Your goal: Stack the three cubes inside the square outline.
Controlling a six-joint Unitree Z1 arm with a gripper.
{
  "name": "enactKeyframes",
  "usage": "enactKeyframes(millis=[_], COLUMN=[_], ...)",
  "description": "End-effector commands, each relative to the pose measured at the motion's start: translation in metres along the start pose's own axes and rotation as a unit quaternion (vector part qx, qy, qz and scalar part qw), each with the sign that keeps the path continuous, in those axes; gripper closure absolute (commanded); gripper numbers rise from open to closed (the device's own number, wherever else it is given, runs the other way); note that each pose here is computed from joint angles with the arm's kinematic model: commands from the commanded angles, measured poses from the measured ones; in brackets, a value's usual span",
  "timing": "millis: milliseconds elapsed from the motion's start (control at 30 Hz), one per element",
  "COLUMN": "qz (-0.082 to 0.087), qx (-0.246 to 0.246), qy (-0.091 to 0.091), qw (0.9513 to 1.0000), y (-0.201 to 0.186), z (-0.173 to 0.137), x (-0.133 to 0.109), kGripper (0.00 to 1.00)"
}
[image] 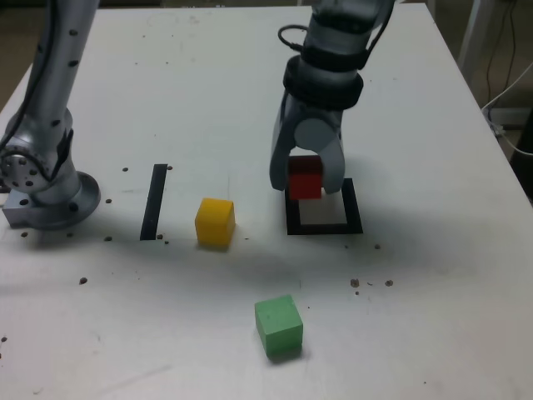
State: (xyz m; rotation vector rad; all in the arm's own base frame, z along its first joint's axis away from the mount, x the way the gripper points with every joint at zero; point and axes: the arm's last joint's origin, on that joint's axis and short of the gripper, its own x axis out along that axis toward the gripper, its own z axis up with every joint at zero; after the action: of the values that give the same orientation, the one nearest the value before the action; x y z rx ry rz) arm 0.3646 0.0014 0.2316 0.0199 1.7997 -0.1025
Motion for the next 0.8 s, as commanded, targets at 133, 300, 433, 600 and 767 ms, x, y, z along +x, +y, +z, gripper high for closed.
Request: enactKeyframes(millis=[133,300,433,600,767], qz=[-0.003,-0.006,-0.009,-0.009,-0.008], qx=[-0.002,-0.002,-0.002,-0.002,-0.001], qy=[-0.001,-0.001,-0.001,0.000,-0.001], qw=[1.0000,1.0000,1.0000,1.0000,1.0000], y=[0.000,0.001,0.001,0.001,0.001], z=[0.010,0.014,0.016,0.018,0.019], x=[0.010,0.013,0.017,0.020,0.025], kGripper=[0.77,0.77,0.77,0.69,0.16])
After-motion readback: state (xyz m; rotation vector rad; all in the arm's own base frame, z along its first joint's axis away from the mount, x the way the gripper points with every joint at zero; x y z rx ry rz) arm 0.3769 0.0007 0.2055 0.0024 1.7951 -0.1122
